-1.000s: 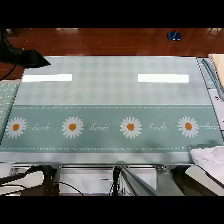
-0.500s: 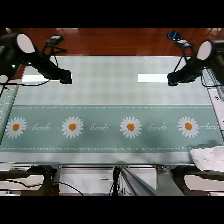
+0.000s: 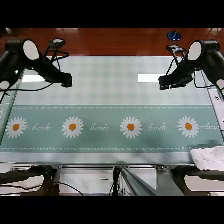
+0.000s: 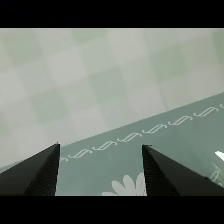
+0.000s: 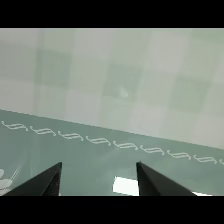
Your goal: Fold the shirts.
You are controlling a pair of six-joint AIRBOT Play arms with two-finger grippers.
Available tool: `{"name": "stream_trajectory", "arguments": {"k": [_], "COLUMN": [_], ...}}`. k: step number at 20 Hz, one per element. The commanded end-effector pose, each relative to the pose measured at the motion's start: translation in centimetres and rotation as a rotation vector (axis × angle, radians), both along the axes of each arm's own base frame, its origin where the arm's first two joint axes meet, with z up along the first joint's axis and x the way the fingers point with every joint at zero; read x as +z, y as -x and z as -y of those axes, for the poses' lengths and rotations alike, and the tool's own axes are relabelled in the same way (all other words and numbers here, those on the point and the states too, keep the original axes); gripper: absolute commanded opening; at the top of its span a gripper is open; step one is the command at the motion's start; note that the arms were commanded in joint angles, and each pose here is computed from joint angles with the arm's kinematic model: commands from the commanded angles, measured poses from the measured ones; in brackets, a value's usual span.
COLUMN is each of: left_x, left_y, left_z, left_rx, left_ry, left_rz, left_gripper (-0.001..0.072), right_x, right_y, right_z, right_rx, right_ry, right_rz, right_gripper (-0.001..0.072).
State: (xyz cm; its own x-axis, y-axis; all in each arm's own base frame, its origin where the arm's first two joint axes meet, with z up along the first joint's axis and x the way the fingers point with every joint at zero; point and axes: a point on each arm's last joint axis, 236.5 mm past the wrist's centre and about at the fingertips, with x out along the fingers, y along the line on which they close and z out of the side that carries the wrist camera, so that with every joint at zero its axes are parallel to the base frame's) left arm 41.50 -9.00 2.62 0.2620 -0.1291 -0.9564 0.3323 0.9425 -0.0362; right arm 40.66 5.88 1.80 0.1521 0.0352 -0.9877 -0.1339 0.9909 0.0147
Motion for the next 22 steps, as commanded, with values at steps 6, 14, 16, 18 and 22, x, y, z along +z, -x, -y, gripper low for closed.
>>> {"name": "stream_trajectory", "arguments": {"k": [6,14,16,18,22], "left_x": [-1.41,-1.49,-1.49,-1.49,-1.49], "left_y": [0.78,0.79,0.79,0.79,0.79], "left_z": [-0.71,-0.7,-0.7,-0.7,-0.71], "left_rx": [0.023,0.023,0.022,0.022,0.023], "left_ry": [0.003,0.002,0.002,0.002,0.002], "left_rz": [0.029,0.027,0.027,0.027,0.027], "left_gripper": [0.0597,0.0597,0.0597,0.0597,0.0597], "right_x": [-0.09,-0.09,-0.09,-0.09,-0.09], "right_y": [0.35,0.33,0.34,0.33,0.33], "right_z": [-0.18,-0.15,-0.17,-0.15,-0.15], "right_rx": [-0.016,-0.016,-0.016,-0.016,-0.016], "right_ry": [-0.007,-0.006,-0.006,-0.006,-0.006], "right_rz": [-0.016,-0.016,-0.016,-0.016,-0.016], "right_gripper": [0.0539,0.0539,0.0539,0.0539,0.0539]}}
